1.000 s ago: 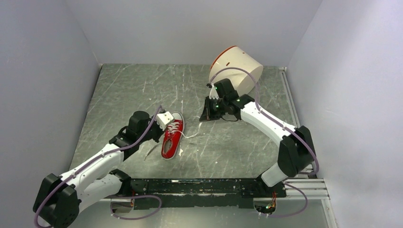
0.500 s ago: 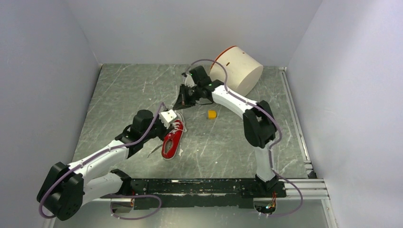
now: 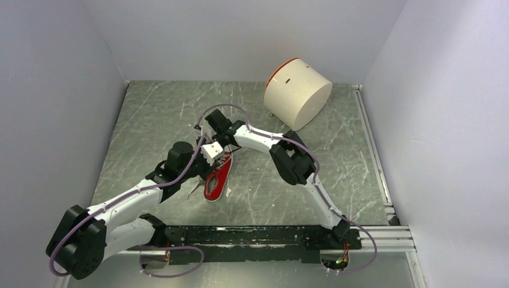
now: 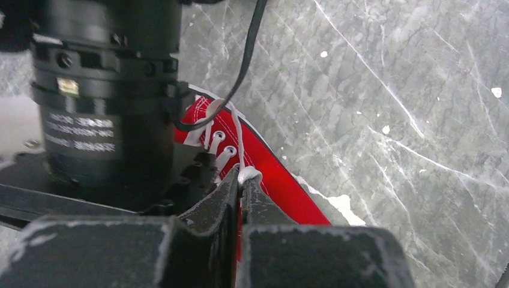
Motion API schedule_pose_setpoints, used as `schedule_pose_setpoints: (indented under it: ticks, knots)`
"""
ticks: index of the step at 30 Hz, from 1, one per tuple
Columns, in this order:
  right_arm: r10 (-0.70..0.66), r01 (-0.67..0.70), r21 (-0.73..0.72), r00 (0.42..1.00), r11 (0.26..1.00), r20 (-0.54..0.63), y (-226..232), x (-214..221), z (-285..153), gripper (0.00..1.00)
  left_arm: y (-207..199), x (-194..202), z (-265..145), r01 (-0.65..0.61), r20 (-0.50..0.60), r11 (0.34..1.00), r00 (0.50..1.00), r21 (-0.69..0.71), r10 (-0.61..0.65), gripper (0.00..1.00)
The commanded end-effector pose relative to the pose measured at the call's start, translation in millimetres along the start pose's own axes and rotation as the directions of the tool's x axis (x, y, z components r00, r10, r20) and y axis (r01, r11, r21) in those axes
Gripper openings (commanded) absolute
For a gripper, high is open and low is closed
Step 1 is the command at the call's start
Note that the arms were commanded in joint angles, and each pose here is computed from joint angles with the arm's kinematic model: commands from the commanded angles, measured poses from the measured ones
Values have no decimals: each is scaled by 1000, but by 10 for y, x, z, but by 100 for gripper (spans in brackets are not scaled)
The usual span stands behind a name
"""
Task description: Tie the shoes
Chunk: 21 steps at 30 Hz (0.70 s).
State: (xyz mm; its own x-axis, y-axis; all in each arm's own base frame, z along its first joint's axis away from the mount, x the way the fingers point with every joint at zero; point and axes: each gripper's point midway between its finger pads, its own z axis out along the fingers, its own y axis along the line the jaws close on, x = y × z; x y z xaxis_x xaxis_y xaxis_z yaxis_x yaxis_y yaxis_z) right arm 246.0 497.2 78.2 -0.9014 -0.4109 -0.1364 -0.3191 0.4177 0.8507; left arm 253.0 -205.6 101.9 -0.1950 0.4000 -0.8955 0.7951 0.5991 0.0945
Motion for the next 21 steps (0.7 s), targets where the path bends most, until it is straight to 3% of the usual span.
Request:
schedule_pose_setpoints:
  ticks: [1,5,8,14,21]
  knots:
    - [7,-14,-47,991,999,-132,-20,258,18,0,-73,-104,35,-33,46,999,998,43,32,5]
    - [27,-36,-45,980,998,-196,-82,430,59,2,-88,-94,24,-38,46,998,998,49,35,5]
    - [37,-46,-38,975,998,-219,-115,489,74,8,-90,-92,25,-34,46,998,998,49,32,5]
    - [32,-41,-51,985,998,-170,59,307,5,39,-119,-94,29,-27,46,998,999,63,24,5]
    - [50,-53,-61,998,997,-48,301,-56,-407,60,-157,-93,30,-8,43,997,999,82,5,5]
